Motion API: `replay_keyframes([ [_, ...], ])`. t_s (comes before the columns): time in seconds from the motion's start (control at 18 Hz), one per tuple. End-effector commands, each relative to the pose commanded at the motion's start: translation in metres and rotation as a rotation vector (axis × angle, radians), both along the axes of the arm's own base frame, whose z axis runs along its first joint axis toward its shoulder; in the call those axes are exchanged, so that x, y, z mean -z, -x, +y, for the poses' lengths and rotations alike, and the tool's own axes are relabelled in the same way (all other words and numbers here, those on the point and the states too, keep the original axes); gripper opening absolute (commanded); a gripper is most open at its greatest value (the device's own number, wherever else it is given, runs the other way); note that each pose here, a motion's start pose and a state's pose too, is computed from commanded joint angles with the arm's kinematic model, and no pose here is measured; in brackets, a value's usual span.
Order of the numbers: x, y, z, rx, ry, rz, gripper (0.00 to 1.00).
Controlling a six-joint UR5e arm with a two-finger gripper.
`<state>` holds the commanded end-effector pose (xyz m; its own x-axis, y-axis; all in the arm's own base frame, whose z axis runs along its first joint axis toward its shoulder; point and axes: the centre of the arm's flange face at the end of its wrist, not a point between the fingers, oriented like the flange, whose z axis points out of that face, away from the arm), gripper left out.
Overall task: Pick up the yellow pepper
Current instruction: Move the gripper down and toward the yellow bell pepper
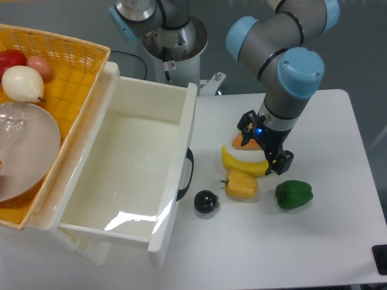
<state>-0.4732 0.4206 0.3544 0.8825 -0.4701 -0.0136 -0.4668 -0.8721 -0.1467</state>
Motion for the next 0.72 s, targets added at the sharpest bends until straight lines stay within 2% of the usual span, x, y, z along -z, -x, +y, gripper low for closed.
replay_keyframes([
  [0.17, 0.006, -0.002, 0.009, 0.023, -0.014, 0.023, 1.00],
  [0.28, 0.016, -0.004, 0.024, 0.118, -0.022, 0.061, 1.00],
  [0.56, 0.036, -0.004, 0.034, 0.339, 0.035, 0.094, 1.00],
  [0.72, 0.054, -0.002, 0.037, 0.392, 0.087, 0.091, 1.00],
])
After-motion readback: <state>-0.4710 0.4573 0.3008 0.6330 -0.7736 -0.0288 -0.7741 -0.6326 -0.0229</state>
